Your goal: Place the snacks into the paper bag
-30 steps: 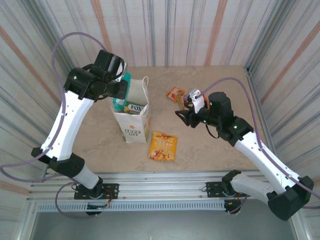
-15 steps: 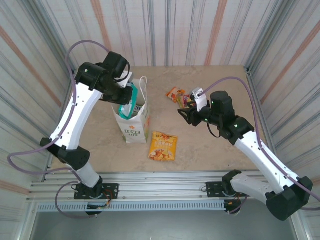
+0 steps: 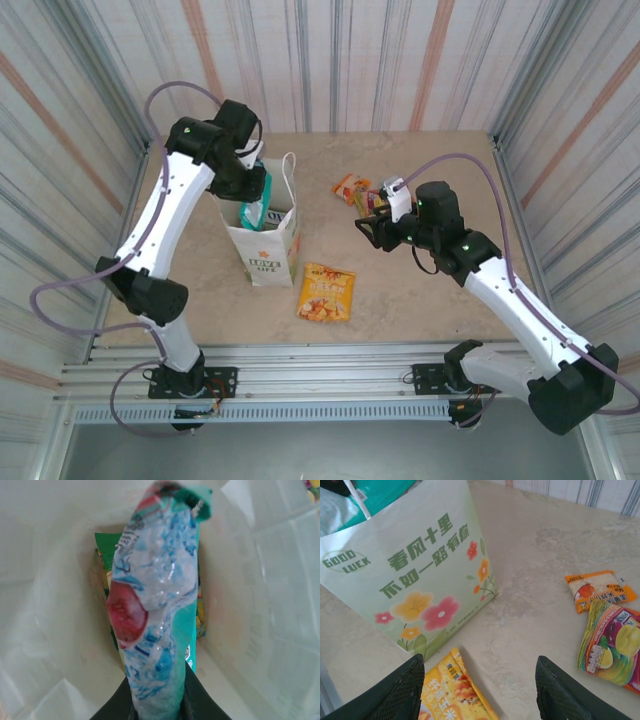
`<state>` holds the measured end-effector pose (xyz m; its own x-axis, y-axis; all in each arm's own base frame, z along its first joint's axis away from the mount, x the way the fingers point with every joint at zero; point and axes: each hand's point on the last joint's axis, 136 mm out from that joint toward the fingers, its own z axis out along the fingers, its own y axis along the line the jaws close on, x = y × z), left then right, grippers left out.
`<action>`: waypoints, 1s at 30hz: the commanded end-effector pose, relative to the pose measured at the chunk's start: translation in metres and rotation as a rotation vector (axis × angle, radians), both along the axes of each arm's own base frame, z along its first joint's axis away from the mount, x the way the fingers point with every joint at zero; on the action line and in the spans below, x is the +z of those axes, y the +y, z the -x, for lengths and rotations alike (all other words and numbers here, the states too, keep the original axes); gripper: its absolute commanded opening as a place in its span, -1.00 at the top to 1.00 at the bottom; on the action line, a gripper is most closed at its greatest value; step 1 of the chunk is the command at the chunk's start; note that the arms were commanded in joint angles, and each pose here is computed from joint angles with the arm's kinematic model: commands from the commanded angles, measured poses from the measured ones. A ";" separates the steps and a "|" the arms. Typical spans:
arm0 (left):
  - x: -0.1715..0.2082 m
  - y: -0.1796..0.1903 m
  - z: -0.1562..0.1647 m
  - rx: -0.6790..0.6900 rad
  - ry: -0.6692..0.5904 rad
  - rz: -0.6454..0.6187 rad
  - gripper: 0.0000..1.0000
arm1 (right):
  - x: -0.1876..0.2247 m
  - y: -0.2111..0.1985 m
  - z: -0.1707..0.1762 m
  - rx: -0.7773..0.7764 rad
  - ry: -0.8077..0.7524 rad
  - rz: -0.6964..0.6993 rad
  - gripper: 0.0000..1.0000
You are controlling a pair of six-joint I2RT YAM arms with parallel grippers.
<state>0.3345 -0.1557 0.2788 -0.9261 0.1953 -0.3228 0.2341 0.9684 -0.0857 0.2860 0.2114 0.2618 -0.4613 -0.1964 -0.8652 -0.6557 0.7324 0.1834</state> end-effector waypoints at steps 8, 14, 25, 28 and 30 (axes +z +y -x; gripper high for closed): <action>0.017 -0.004 -0.007 -0.003 -0.052 0.047 0.34 | -0.004 -0.001 0.000 -0.011 0.032 -0.016 -0.25; 0.046 -0.005 -0.005 -0.019 -0.163 0.098 0.21 | -0.004 -0.009 -0.003 -0.053 0.057 -0.024 -0.27; 0.081 -0.014 0.029 -0.149 -0.365 0.270 0.01 | -0.029 -0.036 -0.026 -0.228 0.248 -0.033 -0.29; 0.076 -0.010 0.040 -0.163 -0.392 0.288 -0.02 | -0.046 -0.045 -0.035 -0.275 0.320 -0.017 -0.27; 0.075 -0.009 0.044 -0.173 -0.407 0.316 -0.04 | -0.057 -0.053 -0.043 -0.303 0.353 -0.003 -0.27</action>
